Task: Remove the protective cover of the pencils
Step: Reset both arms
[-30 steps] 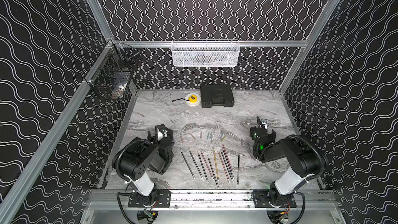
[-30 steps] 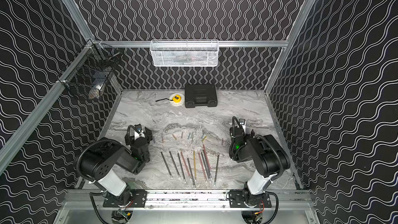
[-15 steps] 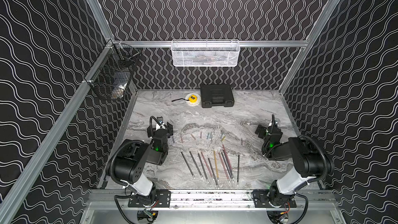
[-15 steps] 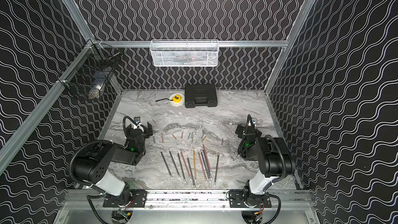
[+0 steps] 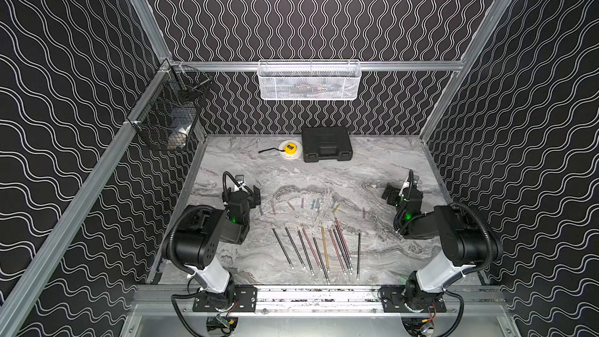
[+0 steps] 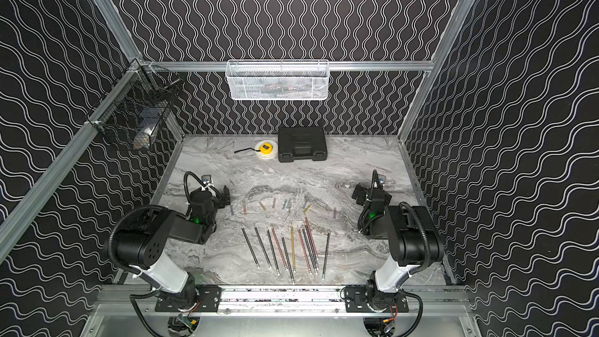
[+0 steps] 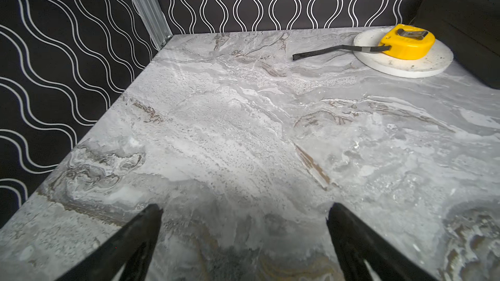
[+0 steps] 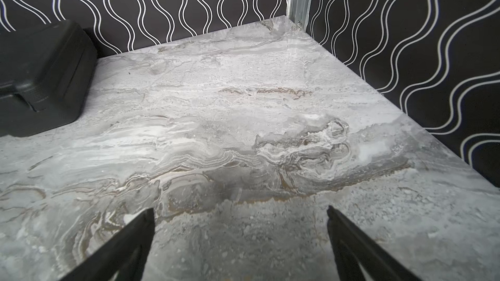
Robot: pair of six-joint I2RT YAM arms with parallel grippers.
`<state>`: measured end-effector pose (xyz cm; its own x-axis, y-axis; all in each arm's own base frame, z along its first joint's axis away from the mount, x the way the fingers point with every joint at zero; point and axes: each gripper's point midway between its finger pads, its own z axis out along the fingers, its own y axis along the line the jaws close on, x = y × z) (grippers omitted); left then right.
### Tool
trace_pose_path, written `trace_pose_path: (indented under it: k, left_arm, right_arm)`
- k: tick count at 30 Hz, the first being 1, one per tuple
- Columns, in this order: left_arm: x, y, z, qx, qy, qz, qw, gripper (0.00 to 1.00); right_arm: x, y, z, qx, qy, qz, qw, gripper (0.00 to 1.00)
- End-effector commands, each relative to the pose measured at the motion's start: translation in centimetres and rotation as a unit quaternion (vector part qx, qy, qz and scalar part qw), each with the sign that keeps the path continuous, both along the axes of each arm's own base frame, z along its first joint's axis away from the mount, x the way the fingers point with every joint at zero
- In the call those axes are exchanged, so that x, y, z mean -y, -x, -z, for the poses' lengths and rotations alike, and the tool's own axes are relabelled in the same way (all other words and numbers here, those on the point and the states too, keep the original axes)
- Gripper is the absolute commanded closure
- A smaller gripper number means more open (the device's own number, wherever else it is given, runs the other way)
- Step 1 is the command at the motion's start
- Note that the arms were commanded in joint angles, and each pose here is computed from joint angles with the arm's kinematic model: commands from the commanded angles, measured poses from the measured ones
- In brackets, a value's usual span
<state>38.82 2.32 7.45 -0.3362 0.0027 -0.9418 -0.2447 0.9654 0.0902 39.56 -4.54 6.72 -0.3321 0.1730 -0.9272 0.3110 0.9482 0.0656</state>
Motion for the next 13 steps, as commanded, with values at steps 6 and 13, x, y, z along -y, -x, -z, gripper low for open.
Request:
trace_pose_path:
  k: [6, 13]
  left_arm:
    - [0.40, -0.50, -0.76, 0.016, -0.004, 0.009, 1.000, 0.00]
    - [0.41, -0.35, -0.68, 0.014, -0.004, 0.010, 1.000, 0.00]
  right_arm:
    - [-0.13, -0.40, -0.86, 0.018, 0.001, -0.004, 1.000, 0.00]
    - [-0.14, -0.38, -0.89, 0.019, 0.001, -0.005, 1.000, 0.00]
